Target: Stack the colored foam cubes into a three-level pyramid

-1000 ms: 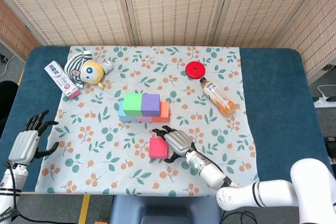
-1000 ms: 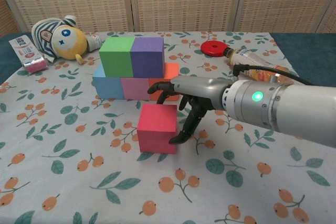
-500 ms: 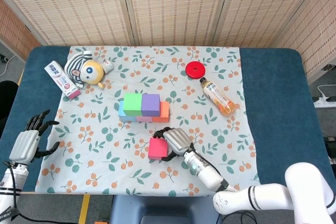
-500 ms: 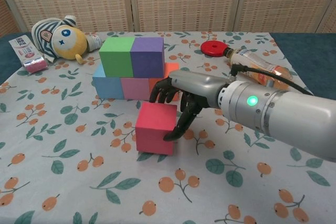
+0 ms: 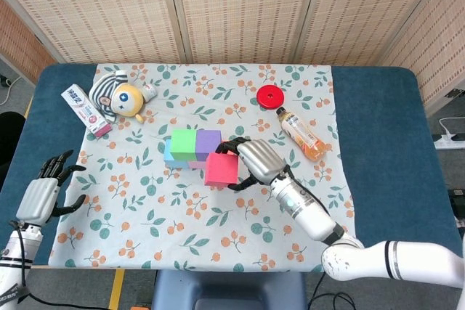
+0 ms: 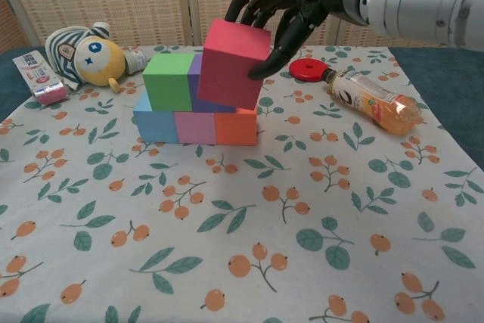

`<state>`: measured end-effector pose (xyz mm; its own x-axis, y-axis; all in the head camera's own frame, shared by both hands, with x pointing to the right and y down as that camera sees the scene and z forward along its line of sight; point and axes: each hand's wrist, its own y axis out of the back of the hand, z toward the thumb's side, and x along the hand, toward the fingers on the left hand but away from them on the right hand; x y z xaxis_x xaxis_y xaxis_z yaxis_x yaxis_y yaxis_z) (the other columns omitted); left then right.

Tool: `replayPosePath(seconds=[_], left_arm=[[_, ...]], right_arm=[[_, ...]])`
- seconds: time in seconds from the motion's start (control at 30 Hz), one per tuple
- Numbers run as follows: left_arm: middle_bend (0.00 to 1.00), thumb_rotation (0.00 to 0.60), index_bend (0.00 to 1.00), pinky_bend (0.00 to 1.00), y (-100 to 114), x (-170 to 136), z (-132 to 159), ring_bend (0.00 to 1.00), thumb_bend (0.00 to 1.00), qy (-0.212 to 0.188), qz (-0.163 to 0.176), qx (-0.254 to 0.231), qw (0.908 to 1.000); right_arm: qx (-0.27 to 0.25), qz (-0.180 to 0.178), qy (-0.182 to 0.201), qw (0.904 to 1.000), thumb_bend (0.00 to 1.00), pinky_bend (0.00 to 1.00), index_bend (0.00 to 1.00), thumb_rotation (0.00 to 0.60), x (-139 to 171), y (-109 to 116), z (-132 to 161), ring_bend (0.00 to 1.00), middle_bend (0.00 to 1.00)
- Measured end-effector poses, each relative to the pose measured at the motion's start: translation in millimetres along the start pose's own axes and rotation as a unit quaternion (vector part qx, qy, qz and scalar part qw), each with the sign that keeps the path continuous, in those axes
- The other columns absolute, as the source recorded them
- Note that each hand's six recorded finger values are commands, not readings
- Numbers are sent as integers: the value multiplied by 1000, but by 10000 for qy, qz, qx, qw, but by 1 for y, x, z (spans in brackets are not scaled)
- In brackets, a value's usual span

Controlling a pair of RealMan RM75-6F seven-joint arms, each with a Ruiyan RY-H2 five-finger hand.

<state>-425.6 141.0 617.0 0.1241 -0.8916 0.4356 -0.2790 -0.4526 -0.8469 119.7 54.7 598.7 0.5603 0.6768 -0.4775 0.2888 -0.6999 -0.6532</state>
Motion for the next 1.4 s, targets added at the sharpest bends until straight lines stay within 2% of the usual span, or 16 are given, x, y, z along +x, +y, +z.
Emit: replayPosePath(seconds=[0.17, 0.43, 0.77, 1.0, 1.2, 1.4], left_arm=[[0, 600, 282, 19, 0, 2, 2, 0, 327, -9, -7, 7, 10000], [0, 600, 282, 19, -1, 2, -1, 0, 325, 16, -44, 53, 10000], [0, 600, 282, 19, -2, 2, -7, 0, 325, 111, -55, 27, 9999], [0, 600, 283, 19, -3, 2, -14, 0, 327, 212, -58, -2, 9998], [0, 600, 282, 19, -4, 2, -14, 0, 326, 212, -58, -32, 9998], [0, 600, 283, 19, -5, 3, -15, 0, 326, 232, -57, -52, 9997]], right_arm=[[-17, 273, 83, 9996, 104, 375, 455, 600, -18, 17, 10, 246, 359], [123, 199, -27, 9997, 104, 329, 446, 600, -60, 43, 22, 231, 359], [229, 360, -183, 9989, 104, 216, 427, 600, -95, 37, 25, 184, 359], [437, 513, -329, 9972, 104, 165, 418, 600, -122, 40, 23, 156, 358], [495, 683, -336, 9959, 104, 116, 399, 600, -133, 37, 25, 124, 358], [630, 671, -312, 9953, 104, 101, 399, 600, -139, 39, 27, 122, 358]])
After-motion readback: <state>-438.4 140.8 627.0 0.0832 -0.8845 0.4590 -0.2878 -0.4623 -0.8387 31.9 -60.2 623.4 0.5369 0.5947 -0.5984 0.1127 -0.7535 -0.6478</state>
